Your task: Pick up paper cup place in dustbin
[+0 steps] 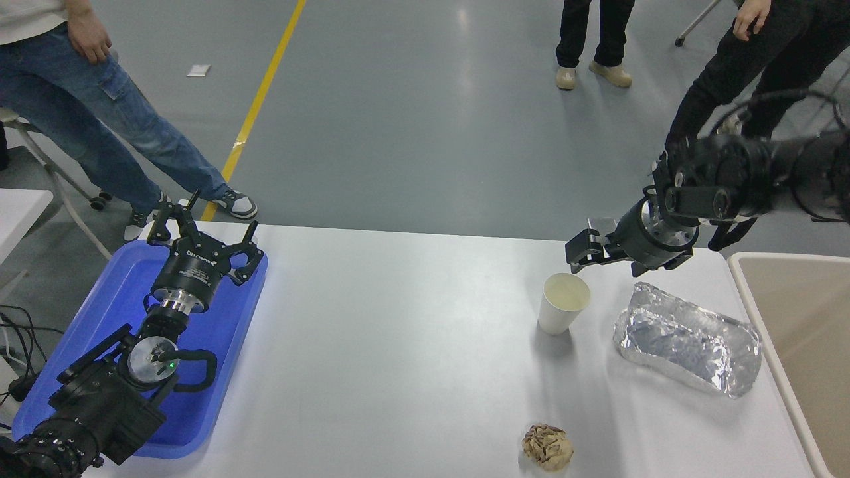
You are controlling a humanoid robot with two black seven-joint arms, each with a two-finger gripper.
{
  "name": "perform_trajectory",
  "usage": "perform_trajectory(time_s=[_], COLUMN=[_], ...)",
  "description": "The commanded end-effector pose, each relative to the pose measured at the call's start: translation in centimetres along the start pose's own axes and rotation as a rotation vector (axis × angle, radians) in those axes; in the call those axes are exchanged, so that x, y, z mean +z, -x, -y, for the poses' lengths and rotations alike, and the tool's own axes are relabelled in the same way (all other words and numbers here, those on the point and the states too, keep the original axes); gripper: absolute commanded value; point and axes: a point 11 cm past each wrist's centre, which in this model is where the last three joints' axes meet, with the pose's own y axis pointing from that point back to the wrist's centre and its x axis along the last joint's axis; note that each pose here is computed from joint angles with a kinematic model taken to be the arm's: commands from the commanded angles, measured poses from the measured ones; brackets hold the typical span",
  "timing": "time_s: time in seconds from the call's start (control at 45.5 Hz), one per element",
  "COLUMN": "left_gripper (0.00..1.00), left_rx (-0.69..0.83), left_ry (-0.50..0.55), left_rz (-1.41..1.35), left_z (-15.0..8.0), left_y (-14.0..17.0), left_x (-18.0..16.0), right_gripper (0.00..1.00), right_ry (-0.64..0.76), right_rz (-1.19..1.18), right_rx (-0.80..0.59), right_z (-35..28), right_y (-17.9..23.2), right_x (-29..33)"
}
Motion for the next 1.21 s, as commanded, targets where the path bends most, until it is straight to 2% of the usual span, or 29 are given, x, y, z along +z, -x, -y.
perform_trajectory(time_s=[0.0,0.462,1.011,1.121,1.187], left_gripper=[1.0,1.0,1.0,1.0,1.0], left_rx=[0.0,0.0,0.0,0.0,0.0], left_ry=[-0.001,0.0,0.0,0.0,-0.001], left_rz=[0.0,-0.001,0.0,0.0,0.0], left_z=[0.0,0.0,0.0,0.0,0.0], left_y=[0.0,0.0,0.0,0.0,0.0], left_x=[0.0,0.0,0.0,0.0,0.0], right_gripper=[1.0,0.99,0.86,0.7,0.57], right_ry=[-0.001,-0.006,-0.015,-0.017,-0.019], right_rz=[0.014,0.093,0.082,0.079,0.076], right_rx=[0.035,0.099,0.133,0.136,0.135], right_z=[3.5,5.9,7.4,7.6,7.7], right_y=[2.0,3.5,4.8,5.0,5.1], right_x=[0.8,1.7,1.1,1.0,0.8])
